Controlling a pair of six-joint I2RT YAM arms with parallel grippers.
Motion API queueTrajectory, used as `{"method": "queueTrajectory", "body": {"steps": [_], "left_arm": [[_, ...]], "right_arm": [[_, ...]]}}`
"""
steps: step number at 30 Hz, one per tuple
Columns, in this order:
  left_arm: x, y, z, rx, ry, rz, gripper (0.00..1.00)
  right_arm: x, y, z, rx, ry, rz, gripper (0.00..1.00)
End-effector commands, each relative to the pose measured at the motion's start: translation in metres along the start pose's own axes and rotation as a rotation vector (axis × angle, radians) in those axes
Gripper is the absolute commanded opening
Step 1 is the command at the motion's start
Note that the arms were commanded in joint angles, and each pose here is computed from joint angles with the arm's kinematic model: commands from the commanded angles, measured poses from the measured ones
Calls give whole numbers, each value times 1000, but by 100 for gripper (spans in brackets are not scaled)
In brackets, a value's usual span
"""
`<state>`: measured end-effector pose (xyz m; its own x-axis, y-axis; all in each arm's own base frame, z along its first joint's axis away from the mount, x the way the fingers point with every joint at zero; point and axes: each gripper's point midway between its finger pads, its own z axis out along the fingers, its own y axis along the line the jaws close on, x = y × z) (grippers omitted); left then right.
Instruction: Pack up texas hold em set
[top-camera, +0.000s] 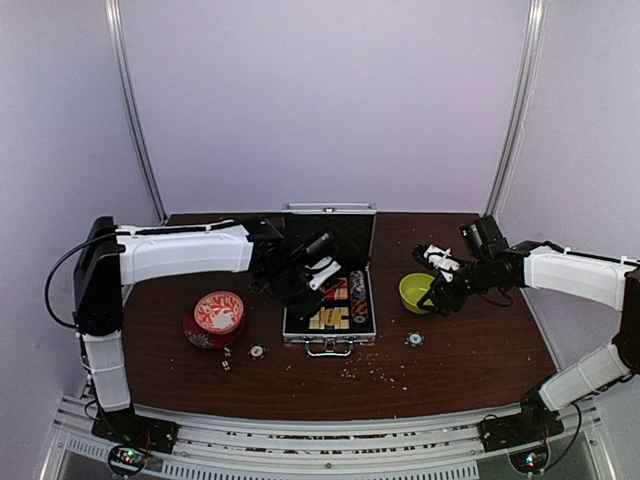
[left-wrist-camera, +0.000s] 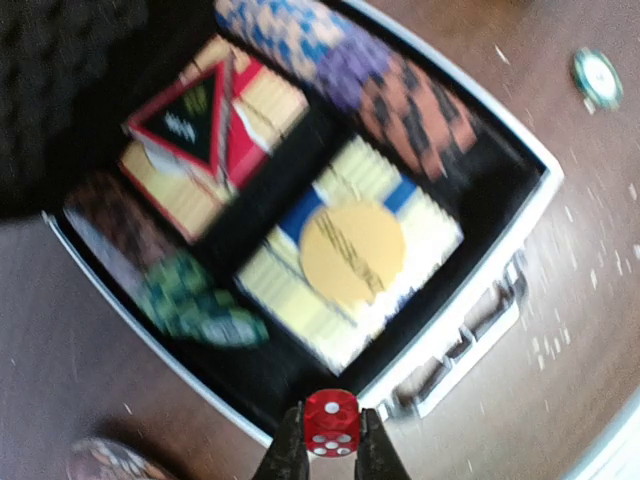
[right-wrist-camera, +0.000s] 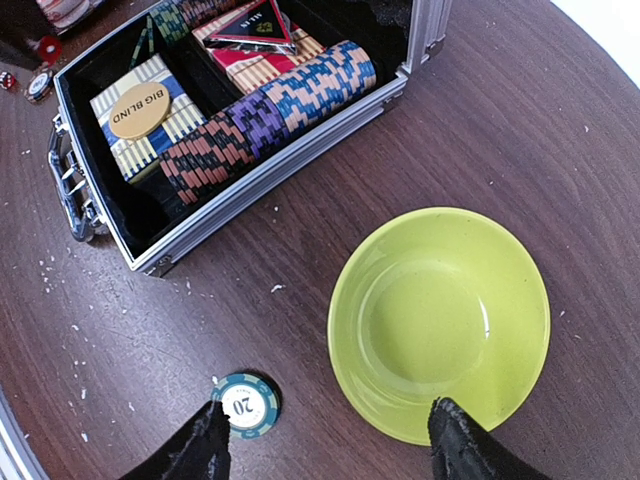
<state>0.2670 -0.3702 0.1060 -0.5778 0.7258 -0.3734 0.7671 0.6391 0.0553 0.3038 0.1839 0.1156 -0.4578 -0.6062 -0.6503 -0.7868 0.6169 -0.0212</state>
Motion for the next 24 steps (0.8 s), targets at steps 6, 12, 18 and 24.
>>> {"method": "queueTrajectory", "body": {"steps": [6,12,18,24], "left_arm": [[-72,40,51,-126,-115,-36,0],[-66,49,74,-135,-75,-46,1],[-61,50,80,-141,-59,-44,1],[-54,46,79,-113,-37,-45,3]], "right_arm": [[-5,0,-2,9,-9,-13,69],[-4,-1,-2,17,-6,-15,69],[-3,-1,0,10,1,-13,69],[-1,0,1,4,6,-14,69]]}}
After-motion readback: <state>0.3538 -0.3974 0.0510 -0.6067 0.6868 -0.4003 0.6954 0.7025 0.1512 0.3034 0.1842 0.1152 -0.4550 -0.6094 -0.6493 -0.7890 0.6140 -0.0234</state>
